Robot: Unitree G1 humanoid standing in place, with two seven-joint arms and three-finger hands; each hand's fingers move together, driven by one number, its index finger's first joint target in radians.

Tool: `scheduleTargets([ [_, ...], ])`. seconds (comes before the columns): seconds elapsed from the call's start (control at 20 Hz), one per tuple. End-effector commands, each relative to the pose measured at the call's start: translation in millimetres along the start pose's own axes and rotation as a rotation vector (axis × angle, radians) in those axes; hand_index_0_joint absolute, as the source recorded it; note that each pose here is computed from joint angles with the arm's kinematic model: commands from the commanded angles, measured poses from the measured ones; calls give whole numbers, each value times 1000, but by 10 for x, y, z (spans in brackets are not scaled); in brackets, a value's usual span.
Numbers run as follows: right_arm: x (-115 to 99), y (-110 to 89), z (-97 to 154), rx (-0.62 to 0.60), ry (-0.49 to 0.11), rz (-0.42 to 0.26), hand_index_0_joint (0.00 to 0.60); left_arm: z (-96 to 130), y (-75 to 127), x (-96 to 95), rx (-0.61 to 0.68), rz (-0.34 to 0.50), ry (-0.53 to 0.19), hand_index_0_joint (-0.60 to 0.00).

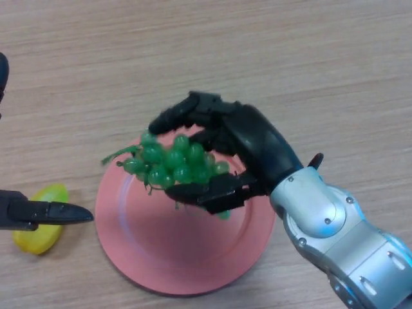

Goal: Pick up the green grapes and place it on the plate

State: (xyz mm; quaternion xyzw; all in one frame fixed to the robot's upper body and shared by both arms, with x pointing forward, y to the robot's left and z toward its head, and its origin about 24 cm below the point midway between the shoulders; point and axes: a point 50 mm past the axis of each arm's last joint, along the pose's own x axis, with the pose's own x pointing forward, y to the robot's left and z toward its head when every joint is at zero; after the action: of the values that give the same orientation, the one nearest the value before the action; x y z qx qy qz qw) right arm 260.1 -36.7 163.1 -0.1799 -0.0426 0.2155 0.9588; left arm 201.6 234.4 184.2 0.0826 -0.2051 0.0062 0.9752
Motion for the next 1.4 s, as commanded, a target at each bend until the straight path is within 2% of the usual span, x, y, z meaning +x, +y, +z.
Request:
scheduleTargets([
  [0.05,-45,-205,500,-42,-258,-85,0,276,68,-6,58,25,-206,0],
  [0.2,-126,-382,544,-55,-260,-127,0,268,59,5,66,22,-197,0],
  [0.4,-388,-662,561,-65,-280,-207,0,280,21,23,61,4,-203,0],
  [0.45,-484,-738,570,-64,-303,-245,0,297,17,24,62,1,-210,0],
  [0.65,-765,-793,578,-28,-361,-306,0,391,3,39,70,-14,-229,0],
  [0.75,-840,-832,585,19,-393,-327,0,409,-35,36,68,-40,-222,0],
  [0.85,-873,-873,600,73,-426,-341,0,421,-44,29,65,-53,-215,0],
  [0.95,-884,-887,604,80,-434,-339,0,441,-30,25,64,-51,-216,0],
  [1.25,-899,-925,568,100,-439,-330,0,457,-30,75,87,-66,-218,0],
  [1.4,-861,-913,553,60,-427,-329,0,473,-58,64,91,-79,-216,0],
])
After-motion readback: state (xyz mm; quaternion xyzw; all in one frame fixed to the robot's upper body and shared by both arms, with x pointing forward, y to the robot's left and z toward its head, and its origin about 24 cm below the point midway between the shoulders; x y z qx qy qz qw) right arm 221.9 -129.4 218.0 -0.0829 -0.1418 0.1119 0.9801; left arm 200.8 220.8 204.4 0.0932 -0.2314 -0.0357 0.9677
